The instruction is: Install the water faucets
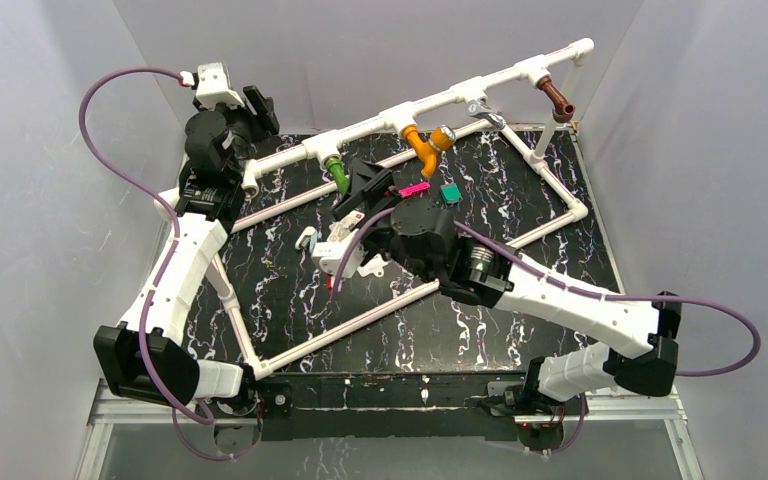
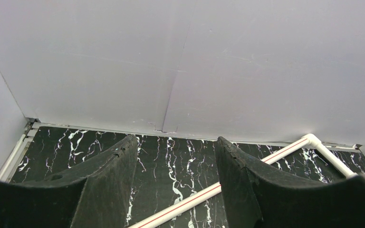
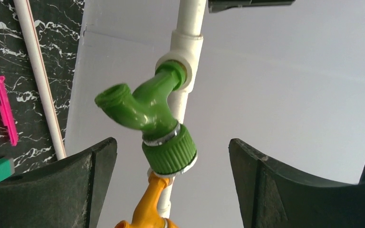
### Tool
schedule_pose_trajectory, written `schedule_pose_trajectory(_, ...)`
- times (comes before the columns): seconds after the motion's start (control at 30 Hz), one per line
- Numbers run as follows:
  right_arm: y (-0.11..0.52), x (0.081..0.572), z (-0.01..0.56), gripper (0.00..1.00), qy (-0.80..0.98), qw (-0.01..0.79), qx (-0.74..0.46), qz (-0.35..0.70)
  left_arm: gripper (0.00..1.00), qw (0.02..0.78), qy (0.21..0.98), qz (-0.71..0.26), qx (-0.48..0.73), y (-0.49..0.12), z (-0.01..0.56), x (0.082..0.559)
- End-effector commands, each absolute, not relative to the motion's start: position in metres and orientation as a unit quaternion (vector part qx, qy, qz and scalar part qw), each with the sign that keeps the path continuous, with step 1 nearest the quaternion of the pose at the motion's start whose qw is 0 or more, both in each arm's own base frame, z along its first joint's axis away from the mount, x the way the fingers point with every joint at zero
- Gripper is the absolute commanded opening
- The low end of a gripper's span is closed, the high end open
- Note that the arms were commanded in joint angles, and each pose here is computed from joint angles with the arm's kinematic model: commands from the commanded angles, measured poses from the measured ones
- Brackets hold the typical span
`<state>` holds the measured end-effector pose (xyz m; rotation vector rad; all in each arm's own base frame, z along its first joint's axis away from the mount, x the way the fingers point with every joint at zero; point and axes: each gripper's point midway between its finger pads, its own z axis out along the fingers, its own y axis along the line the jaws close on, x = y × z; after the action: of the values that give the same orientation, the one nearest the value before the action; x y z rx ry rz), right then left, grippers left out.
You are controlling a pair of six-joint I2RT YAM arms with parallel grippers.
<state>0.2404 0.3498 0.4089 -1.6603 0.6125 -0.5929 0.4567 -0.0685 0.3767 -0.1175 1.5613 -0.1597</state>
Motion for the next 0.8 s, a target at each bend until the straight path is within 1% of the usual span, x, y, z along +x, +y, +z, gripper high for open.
schedule_pose_trajectory(0.0,0.359,0.236,0.439,0.94,0.231,0.605,-0.707,-0.282,0.59,0.459,0.888,-0.011,-0.018,-0.071,0.162,0.430)
schedule_pose_trajectory(0.17,0.370,0.241,0.436,0.92,0.234,0.617,-0.694,-0.289,0.59,0.457,0.889,-0.010,-0.016,-0.071,0.161,0.430)
schedule_pose_trajectory(0.3,0.371,0.245,0.430,0.88,0.245,0.622,-0.684,-0.292,0.59,0.456,0.890,-0.012,-0.016,-0.071,0.160,0.430)
schedule_pose_trajectory(0.37,0.372,0.247,0.425,0.84,0.248,0.620,-0.684,-0.294,0.59,0.455,0.890,-0.013,-0.016,-0.072,0.160,0.430)
schedule_pose_trajectory(0.6,0.375,0.257,0.411,0.66,0.268,0.624,-0.673,-0.295,0.59,0.456,0.890,-0.012,-0.017,-0.071,0.160,0.430)
schedule_pose_trajectory(0.77,0.373,0.269,0.403,0.47,0.287,0.629,-0.657,-0.301,0.59,0.456,0.890,-0.013,-0.017,-0.072,0.160,0.430)
